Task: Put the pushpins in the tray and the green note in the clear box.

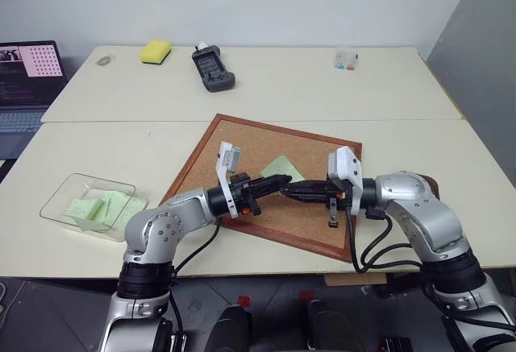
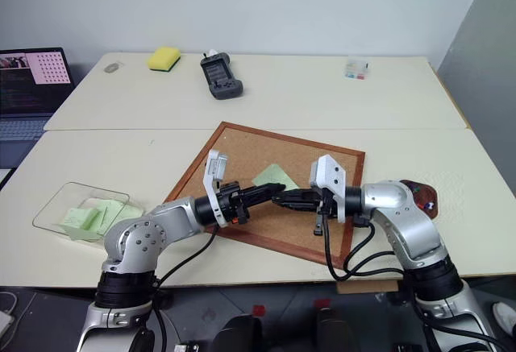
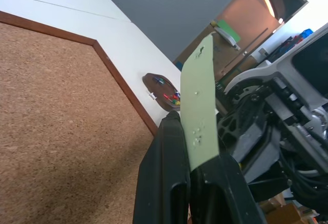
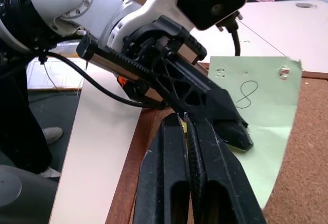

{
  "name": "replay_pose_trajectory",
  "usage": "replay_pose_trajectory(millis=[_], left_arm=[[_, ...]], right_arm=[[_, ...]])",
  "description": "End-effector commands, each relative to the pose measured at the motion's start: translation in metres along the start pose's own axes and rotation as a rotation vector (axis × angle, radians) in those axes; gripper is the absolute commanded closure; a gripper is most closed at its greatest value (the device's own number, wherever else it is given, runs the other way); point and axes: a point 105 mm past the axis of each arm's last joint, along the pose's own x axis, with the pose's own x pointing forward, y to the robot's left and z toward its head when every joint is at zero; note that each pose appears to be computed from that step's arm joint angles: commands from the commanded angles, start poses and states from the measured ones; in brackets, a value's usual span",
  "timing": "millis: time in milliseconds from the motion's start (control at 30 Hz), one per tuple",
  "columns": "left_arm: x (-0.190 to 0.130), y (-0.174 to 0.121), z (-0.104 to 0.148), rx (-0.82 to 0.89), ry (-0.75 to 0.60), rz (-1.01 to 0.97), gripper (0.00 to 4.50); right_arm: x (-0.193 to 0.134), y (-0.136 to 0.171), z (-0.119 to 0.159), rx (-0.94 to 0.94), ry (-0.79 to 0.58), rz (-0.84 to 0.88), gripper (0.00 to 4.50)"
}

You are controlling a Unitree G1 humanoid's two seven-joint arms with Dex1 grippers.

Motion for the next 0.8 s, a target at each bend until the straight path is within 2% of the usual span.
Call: replay_pose_trajectory(millis=[33, 267, 433, 500, 633, 733, 800], left_arm=[[0.001, -0.003, 0.005, 0.04, -0.006, -0.019, 4.45], [0.003, -0.002, 0.004, 0.054, 0.005, -0.023, 4.45], [0.006, -0.008, 0.005, 0.097, 0.024, -0.048, 4.45], [0.009, -0.016, 0.002, 0.183, 0.064, -0.078, 4.45], [0.023, -0.037, -0.004, 0.46, 0.148, -0.155, 4.45], [0.033, -0.039, -0.013, 0.756, 0.223, -0.188, 4.45], [0.044, -0.043, -0.008, 0.79, 0.174, -0.214, 4.45]], right_arm=[[-0.01, -0.005, 0.032, 0.002, -0.078, -0.035, 4.5], [-0.024, -0.014, 0.048, 0.062, -0.109, -0.119, 4.5], [-0.049, -0.026, 0.041, 0.07, -0.064, -0.248, 4.5], [-0.072, -0.035, 0.029, 0.082, -0.007, -0.355, 4.5], [-0.125, -0.044, 0.003, 0.09, 0.118, -0.565, 4.5], [-0.158, -0.051, -0.016, 0.128, 0.192, -0.725, 4.5], [-0.179, -0.06, -0.028, 0.191, 0.194, -0.868, 4.5]])
